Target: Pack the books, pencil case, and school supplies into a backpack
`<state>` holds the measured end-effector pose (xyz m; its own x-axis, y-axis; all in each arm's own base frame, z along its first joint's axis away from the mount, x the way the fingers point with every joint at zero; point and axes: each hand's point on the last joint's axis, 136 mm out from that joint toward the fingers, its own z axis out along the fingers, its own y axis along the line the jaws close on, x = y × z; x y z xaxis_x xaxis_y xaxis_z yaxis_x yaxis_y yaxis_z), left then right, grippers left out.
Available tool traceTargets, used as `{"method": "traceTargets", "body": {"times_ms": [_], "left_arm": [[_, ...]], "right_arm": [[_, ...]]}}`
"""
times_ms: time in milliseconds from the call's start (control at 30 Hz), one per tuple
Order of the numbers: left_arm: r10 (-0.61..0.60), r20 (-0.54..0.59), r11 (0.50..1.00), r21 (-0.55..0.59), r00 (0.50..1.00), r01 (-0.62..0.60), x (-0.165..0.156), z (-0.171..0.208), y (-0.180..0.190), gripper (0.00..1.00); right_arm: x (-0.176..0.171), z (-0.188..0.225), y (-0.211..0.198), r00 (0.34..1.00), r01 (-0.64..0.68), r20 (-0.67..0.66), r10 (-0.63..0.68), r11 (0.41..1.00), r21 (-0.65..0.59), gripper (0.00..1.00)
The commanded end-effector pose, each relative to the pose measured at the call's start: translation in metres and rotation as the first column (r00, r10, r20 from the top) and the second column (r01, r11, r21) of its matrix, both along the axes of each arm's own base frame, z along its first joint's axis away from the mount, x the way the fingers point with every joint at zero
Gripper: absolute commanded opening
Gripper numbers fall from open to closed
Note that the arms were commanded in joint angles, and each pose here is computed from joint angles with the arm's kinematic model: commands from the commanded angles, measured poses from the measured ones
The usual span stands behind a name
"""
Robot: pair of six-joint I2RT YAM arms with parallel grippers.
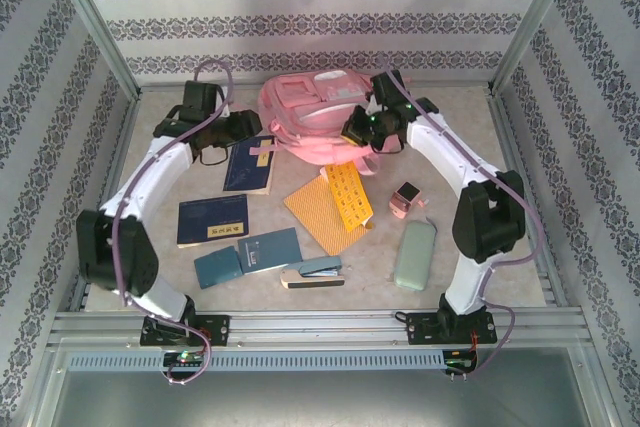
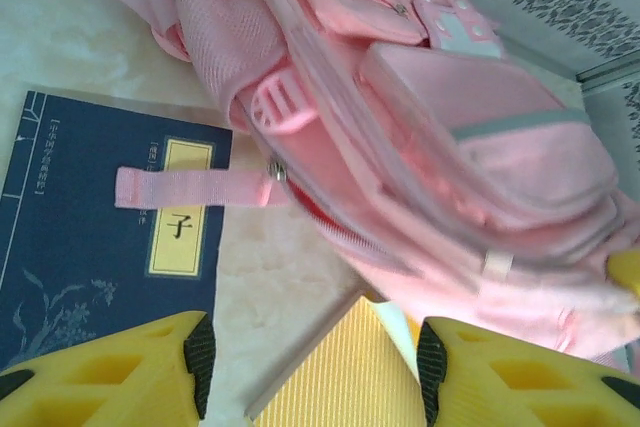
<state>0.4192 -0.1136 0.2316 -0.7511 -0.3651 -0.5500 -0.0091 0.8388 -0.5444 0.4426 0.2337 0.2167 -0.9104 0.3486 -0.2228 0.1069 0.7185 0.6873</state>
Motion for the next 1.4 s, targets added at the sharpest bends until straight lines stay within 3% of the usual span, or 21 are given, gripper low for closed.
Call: {"method": "traceTargets", "body": {"times_ms": [0, 200, 367, 433, 533, 667, 867, 1200, 1300, 1367], "left_arm": [[0.017, -0.027, 1.000, -0.021, 1.000, -0.018, -0.011, -0.012, 0.000, 0.57], [0.001, -0.024, 0.999, -0.049, 1.000, -0.002, -0.031, -0.014, -0.002, 0.58], [-0.014, -0.038, 0.996, -0.089, 0.999, 0.011, -0.046, -0.020, -0.006, 0.59], [-0.040, -0.045, 0.994, -0.107, 0.998, 0.035, -0.054, -0.024, -0.010, 0.59], [-0.052, -0.038, 0.992, -0.116, 0.998, 0.048, -0.064, -0.026, -0.010, 0.60], [-0.038, -0.017, 0.994, -0.107, 0.999, 0.036, -0.076, -0.024, -0.006, 0.66], [-0.085, 0.008, 0.989, -0.123, 0.996, 0.086, -0.093, -0.019, -0.011, 0.66], [-0.173, -0.027, 0.980, 0.099, 0.985, 0.175, -0.112, -0.026, -0.018, 0.66], [-0.290, -0.046, 0.932, 0.213, 0.956, 0.293, -0.103, -0.024, -0.045, 0.69], [-0.391, -0.067, 0.870, 0.299, 0.918, 0.392, -0.092, -0.024, -0.073, 0.71]], "right_arm": [[0.032, 0.061, -0.001, 0.972, -0.051, 0.229, 0.048, 0.999, 0.009, 0.00], [0.057, 0.048, -0.016, 0.967, -0.063, 0.240, 0.087, 0.992, -0.106, 0.00], [0.060, 0.010, -0.023, 0.965, -0.074, 0.228, 0.128, 0.969, -0.235, 0.00], [0.054, -0.011, -0.021, 0.970, -0.085, 0.202, 0.137, 0.965, -0.250, 0.08], [0.042, -0.038, -0.025, 0.977, -0.076, 0.173, 0.127, 0.959, -0.274, 0.28], [0.023, -0.068, -0.030, 0.983, -0.079, 0.134, 0.124, 0.951, -0.300, 0.43], [0.003, -0.040, -0.042, 0.972, -0.045, 0.195, 0.132, 0.917, -0.397, 0.60], [-0.027, -0.017, -0.078, 0.977, 0.058, 0.209, 0.045, 0.885, -0.461, 0.68], [-0.032, -0.011, -0.091, 0.971, 0.134, 0.234, -0.044, 0.913, -0.385, 0.71], [-0.034, -0.010, -0.097, 0.968, 0.164, 0.236, -0.086, 0.928, -0.335, 0.73]]}}
